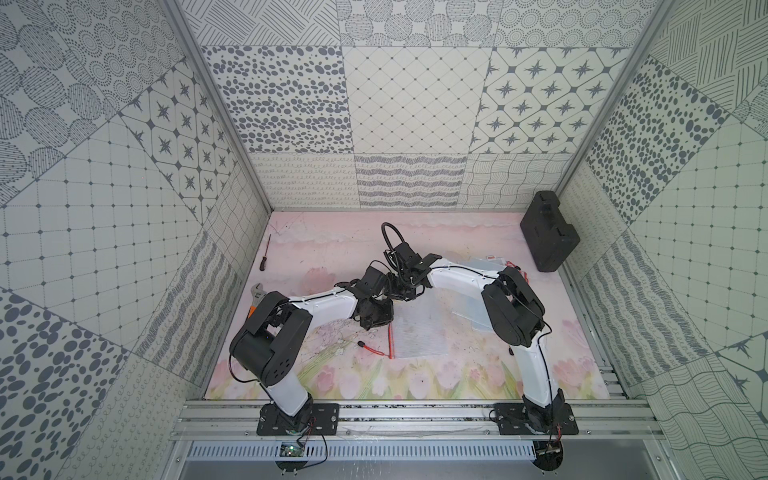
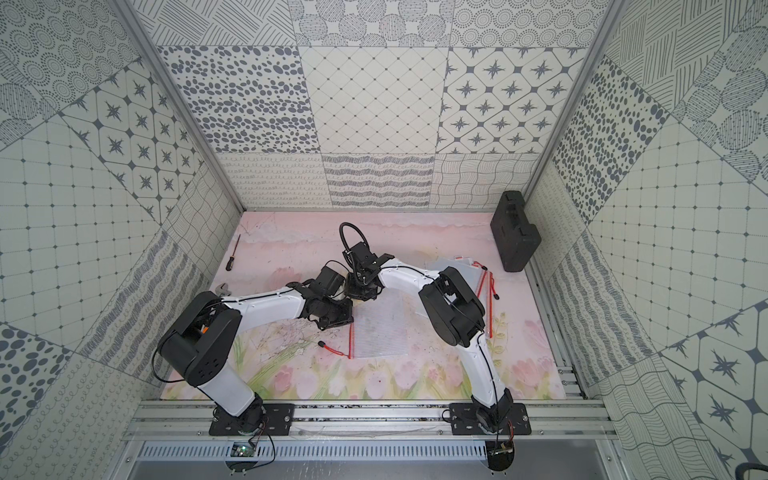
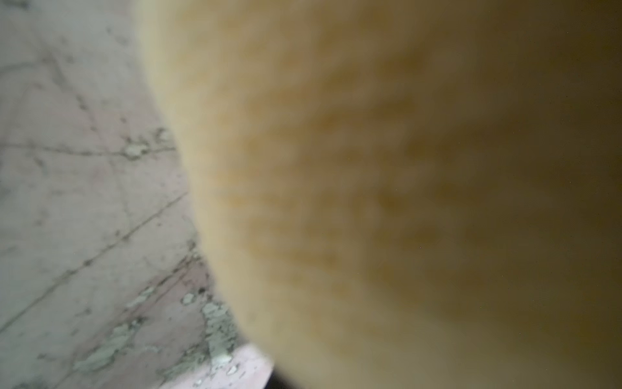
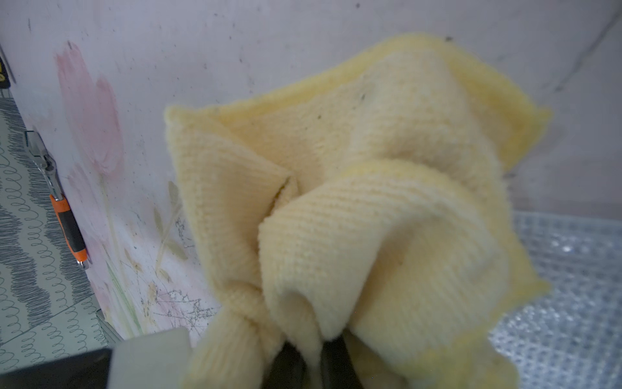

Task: Wipe the document bag
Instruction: Wipe the dirt from the document bag.

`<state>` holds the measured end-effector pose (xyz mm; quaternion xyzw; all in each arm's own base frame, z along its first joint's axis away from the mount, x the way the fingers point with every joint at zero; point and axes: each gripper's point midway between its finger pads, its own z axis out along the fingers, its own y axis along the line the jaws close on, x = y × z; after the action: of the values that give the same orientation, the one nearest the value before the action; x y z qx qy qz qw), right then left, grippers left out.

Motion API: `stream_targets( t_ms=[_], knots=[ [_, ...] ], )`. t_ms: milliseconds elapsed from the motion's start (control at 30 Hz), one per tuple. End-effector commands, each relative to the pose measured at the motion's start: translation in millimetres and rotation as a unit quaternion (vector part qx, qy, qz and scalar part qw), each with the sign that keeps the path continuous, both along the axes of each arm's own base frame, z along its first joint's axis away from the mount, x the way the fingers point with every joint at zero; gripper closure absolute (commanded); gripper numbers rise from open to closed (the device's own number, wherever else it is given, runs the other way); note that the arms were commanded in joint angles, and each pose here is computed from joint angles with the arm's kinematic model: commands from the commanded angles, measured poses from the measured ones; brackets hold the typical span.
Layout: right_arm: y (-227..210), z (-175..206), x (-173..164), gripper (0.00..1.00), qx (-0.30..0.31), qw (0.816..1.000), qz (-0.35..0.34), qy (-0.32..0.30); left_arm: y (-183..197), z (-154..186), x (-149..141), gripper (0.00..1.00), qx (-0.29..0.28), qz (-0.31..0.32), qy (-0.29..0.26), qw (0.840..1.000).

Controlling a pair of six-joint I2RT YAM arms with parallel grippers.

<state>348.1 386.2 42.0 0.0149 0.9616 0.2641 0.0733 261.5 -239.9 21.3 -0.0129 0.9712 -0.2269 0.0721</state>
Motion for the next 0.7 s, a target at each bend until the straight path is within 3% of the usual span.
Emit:
stream_targets(
  t_ms=[0,233,333,600,667],
  knots=[
    [-27,-22,14,1.0,-0.014,0.999,-0.041,0.011,3,-7,-5,1.0,0.016,-0.012,0.004,1.0],
    [-140,-32,24,1.0,-0.089,0.989,-0.118,0.017,9,-8,-6,1.0,0.027,-0.007,0.004,1.0],
    [-160,-25,19,1.0,-0.102,0.986,-0.132,0.009,7,-7,-5,1.0,0.026,-0.008,0.003,1.0],
    [-54,-22,0,1.0,-0.055,0.997,-0.043,0.014,4,-8,-4,1.0,0.025,-0.01,0.012,1.0],
    [-45,-27,-1,1.0,-0.048,0.998,-0.04,0.022,7,-8,-5,1.0,0.031,-0.009,0.011,0.999]
  ],
)
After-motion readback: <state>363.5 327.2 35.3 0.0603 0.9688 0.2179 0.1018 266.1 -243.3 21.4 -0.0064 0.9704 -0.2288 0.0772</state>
